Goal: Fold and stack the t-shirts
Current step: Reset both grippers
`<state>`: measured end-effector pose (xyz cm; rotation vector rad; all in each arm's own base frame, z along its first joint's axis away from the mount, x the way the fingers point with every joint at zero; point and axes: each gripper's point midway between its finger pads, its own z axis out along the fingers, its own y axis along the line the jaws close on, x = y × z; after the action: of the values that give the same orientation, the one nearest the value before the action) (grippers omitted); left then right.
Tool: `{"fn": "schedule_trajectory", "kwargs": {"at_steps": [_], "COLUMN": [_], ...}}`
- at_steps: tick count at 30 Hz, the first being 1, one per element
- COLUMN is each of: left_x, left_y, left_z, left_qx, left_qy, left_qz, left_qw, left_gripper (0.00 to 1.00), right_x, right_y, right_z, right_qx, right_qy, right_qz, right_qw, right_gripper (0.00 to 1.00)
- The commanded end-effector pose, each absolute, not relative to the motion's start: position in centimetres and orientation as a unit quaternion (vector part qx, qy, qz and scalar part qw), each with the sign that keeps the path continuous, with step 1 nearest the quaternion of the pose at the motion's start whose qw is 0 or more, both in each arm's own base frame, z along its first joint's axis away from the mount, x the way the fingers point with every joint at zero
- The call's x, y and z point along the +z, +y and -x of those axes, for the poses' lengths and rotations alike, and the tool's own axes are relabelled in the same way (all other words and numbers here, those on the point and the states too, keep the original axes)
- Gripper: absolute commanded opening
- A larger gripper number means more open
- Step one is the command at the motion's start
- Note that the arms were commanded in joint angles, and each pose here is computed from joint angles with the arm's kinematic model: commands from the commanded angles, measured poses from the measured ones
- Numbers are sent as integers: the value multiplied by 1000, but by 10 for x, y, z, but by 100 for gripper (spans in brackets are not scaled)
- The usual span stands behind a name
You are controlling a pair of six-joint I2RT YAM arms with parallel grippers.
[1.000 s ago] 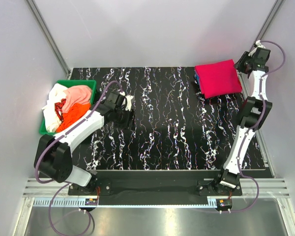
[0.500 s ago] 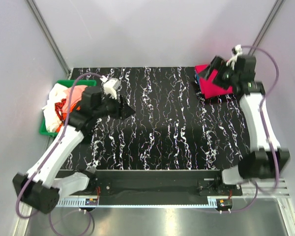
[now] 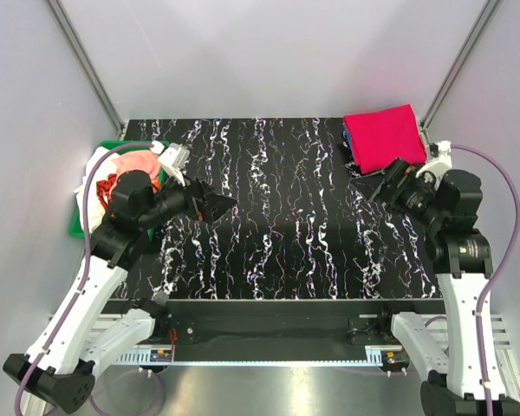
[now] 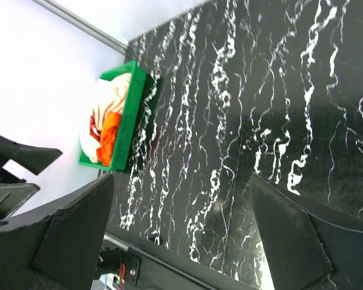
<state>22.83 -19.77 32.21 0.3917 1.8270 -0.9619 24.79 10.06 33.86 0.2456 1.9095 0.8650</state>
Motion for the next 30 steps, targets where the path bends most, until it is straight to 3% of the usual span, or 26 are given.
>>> {"fn": "schedule_trajectory", "kwargs": {"at_steps": [1,9,30], "left_x": [333,346,360], "left_y": [-194,-190,-186], "left_z": [-227,-219,-220], "left_qx": [-399,-397,-382], "left_qy": [740,729,716], "left_qz": [-155,-163,-172], "left_qw": [519,534,558], "left_gripper": [99,99,99], "right_x": [355,370,376], "right_y": [96,82,77], "right_z": [-240,-233,-235], "right_qx": [349,315,300], "right_qy": [771,756,758], "right_qz": [-102,-112,-116], "right_qw": [523,563,568], "right_gripper": [100,100,99]}}
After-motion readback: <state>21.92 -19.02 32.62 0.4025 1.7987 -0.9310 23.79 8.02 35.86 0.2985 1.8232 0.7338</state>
